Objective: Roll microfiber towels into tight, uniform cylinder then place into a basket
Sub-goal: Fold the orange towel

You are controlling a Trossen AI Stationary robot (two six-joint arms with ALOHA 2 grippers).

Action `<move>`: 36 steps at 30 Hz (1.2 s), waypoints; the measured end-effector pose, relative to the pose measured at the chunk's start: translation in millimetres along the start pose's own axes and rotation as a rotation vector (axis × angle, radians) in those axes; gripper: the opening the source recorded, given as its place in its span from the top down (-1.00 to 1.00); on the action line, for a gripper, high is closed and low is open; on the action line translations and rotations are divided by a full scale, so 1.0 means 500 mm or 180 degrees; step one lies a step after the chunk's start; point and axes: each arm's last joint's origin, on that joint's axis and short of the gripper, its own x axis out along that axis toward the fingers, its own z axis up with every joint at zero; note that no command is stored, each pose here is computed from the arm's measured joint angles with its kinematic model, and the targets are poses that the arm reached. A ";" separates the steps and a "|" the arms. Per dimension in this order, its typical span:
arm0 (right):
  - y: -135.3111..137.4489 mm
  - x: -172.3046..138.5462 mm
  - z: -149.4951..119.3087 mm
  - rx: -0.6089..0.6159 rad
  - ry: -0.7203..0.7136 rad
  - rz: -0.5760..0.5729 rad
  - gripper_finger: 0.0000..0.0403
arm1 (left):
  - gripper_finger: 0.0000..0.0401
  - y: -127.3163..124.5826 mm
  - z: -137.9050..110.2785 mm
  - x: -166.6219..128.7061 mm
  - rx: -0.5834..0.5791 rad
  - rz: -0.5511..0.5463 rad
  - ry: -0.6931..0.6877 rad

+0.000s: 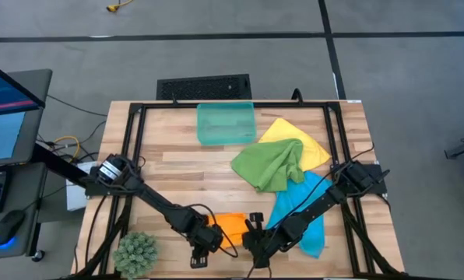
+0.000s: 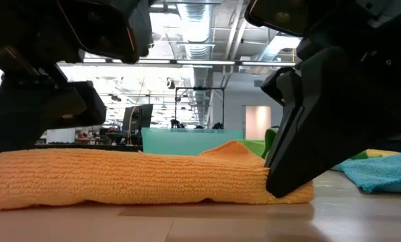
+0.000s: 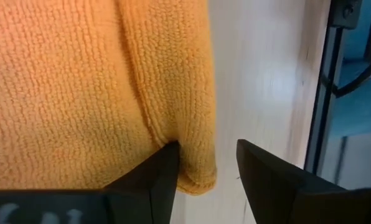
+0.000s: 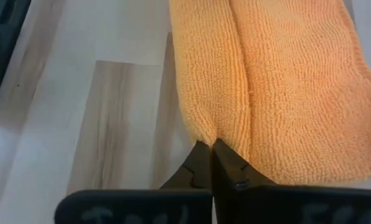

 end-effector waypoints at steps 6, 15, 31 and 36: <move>0.000 0.000 0.001 0.0069 0.0009 0.0025 0.94 | 0.21 -0.051 -0.013 -0.017 0.0171 0.0382 -0.0158; 0.000 0.000 0.000 0.0117 0.0016 0.0031 0.95 | 0.21 -0.136 -0.096 -0.006 0.0810 0.1152 -0.0869; -0.008 0.004 0.007 0.0200 0.0021 0.0150 0.95 | 0.21 -0.147 -0.119 0.058 0.1196 0.1473 -0.1145; -0.007 0.004 0.007 0.0199 0.0039 0.0194 0.97 | 0.21 -0.133 -0.121 0.074 0.1083 0.1736 -0.1202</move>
